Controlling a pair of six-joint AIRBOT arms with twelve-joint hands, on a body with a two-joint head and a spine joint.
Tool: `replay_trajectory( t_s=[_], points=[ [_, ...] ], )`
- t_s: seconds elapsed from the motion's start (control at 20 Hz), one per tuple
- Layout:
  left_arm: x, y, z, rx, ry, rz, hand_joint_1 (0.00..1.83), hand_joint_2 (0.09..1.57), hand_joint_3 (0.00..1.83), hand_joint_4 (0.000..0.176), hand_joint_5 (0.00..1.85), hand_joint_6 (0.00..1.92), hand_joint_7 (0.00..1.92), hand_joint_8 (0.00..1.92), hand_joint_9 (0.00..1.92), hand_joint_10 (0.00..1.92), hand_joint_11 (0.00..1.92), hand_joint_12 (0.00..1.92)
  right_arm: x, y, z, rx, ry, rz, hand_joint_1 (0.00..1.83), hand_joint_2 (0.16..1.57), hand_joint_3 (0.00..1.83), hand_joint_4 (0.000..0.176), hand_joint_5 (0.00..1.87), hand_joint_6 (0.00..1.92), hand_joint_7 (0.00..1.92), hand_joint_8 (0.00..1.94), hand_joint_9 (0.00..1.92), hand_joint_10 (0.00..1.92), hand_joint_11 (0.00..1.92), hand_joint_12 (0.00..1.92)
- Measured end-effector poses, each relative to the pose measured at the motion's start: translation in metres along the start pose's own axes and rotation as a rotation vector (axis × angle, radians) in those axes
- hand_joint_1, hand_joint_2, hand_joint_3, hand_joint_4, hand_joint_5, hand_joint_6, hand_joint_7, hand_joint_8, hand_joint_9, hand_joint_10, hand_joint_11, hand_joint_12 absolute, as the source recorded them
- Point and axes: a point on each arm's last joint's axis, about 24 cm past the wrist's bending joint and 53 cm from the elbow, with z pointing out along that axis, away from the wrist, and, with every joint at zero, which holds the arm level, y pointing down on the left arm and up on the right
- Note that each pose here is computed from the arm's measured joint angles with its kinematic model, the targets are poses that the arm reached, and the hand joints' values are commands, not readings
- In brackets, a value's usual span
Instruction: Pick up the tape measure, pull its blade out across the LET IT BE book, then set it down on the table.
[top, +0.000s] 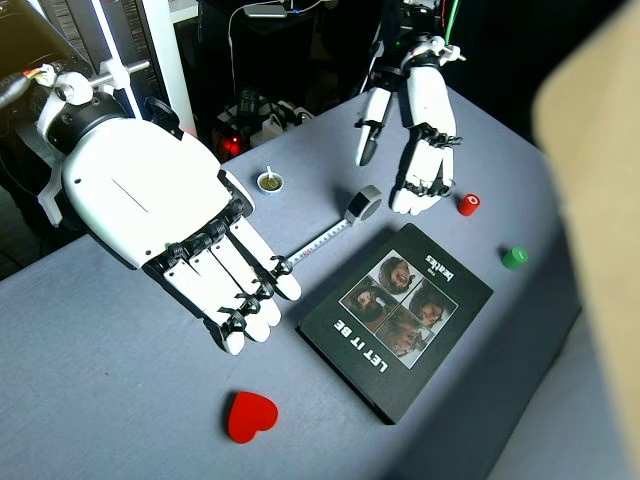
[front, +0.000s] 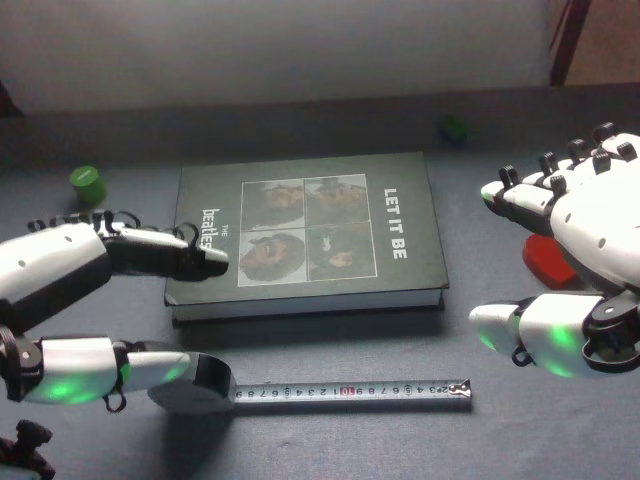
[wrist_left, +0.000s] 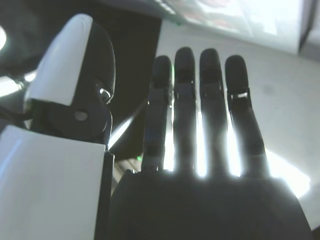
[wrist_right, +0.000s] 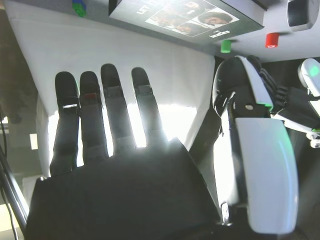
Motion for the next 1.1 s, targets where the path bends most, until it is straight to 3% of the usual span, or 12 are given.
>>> replay_trajectory(
  t_s=[0.25,0.5,1.1],
  points=[
    [0.017,0.010,0.001,0.000,0.034,-0.009,0.96,1.12,0.00,0.000,0.53,0.00,0.58,0.00,0.51,0.00,0.15,0.91,0.000,0.000,0.000,-0.001,0.001,0.000,0.05,1.18,0.00,0.070,0.13,0.00,0.20,0.00,0.18,0.00,0.00,0.73],
    [0.023,0.032,-0.001,-0.045,0.040,-0.014,0.96,1.11,0.00,0.000,0.55,0.01,0.58,0.00,0.50,0.00,0.16,0.90,0.000,0.001,0.000,-0.002,0.001,0.000,0.05,1.18,0.00,0.069,0.13,0.00,0.20,0.00,0.19,0.00,0.00,0.77],
    [0.022,0.045,0.006,-0.059,0.025,-0.004,0.96,1.11,0.00,0.000,0.57,0.01,0.59,0.00,0.50,0.00,0.15,0.90,0.004,0.002,0.000,-0.008,0.011,-0.004,0.07,1.17,0.00,0.069,0.16,0.00,0.23,0.00,0.20,0.00,0.00,0.83]
  ],
)
